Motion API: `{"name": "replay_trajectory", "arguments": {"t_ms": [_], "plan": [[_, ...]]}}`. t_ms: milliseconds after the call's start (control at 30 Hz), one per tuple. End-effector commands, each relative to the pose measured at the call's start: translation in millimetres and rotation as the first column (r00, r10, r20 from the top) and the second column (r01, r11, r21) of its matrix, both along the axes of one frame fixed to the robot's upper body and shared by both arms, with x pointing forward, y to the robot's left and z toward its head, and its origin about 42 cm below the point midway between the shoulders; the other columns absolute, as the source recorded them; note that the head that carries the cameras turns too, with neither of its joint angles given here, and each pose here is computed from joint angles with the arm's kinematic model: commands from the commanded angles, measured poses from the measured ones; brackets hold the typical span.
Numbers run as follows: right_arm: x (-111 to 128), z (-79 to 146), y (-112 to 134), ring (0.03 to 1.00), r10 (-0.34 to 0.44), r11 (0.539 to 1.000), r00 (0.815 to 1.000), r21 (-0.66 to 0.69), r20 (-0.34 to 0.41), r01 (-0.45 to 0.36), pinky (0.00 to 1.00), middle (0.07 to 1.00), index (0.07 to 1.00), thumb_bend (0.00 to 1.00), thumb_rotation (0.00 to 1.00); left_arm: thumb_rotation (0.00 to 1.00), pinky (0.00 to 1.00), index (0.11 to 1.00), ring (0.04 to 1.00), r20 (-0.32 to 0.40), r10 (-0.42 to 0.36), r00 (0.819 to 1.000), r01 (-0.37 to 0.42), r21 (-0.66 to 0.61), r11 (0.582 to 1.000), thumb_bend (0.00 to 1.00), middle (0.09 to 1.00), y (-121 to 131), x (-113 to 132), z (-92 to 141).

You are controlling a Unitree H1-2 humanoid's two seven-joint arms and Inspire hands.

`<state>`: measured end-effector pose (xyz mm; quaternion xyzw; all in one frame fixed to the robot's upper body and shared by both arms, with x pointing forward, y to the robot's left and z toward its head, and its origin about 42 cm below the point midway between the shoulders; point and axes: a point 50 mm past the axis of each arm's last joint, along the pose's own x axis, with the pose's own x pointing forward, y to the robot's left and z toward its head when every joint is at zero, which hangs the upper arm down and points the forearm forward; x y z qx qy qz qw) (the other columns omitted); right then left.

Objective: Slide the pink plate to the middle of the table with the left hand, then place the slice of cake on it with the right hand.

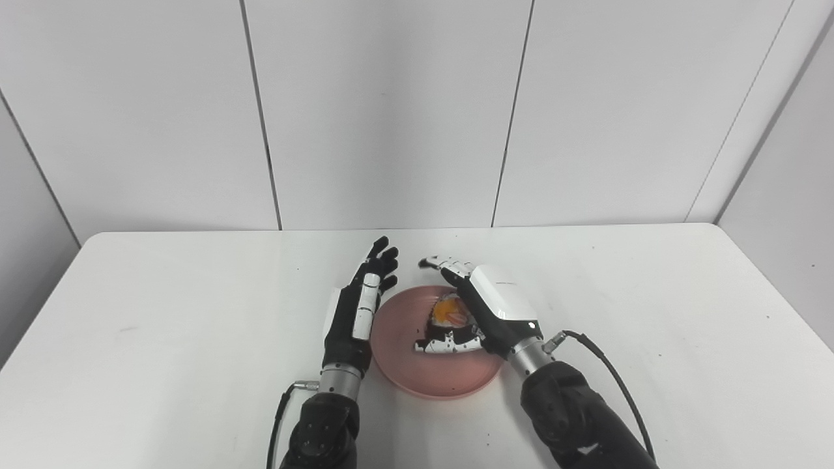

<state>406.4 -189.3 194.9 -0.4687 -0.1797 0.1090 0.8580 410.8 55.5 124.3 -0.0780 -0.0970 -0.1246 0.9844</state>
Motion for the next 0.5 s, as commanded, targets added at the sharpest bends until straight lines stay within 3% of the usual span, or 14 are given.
{"name": "replay_trajectory", "arguments": {"t_ms": [0,133,233,333,467], "plan": [[0,23,-1,0.977,0.051,0.998,0.997,0.04,0.063,-0.054,0.92,0.964,0.895,0.66,0.35,1.0,0.9,0.891,0.915,-0.135,0.014,0.991,-0.014,-0.004,1.0,0.66,0.907,11,-26,-47],[-7,24,-7,0.999,0.068,0.994,0.998,0.086,0.017,-0.069,0.93,0.998,0.922,0.66,0.37,1.0,0.9,0.897,0.91,-0.155,0.018,0.988,-0.022,-0.027,0.999,0.67,0.905,12,-27,-47],[-12,22,-13,1.0,0.08,0.99,0.997,0.114,0.004,-0.08,0.9,1.0,0.98,0.66,0.45,1.0,0.88,0.89,0.896,-0.144,0.025,0.989,-0.027,-0.017,0.999,0.67,0.897,13,-27,-47],[-16,17,-22,1.0,0.07,0.979,0.997,0.191,0.021,-0.073,0.89,1.0,0.996,0.66,0.49,1.0,0.89,0.891,0.897,-0.128,0.02,0.992,-0.021,-0.01,1.0,0.66,0.899,14,-27,-47],[-19,8,-35,0.992,0.021,0.958,0.997,0.283,0.074,-0.042,0.98,1.0,1.0,0.66,0.61,1.0,0.9,0.9,0.904,-0.139,0.022,0.99,-0.024,-0.018,1.0,0.67,0.909,15,-26,-48]]}}
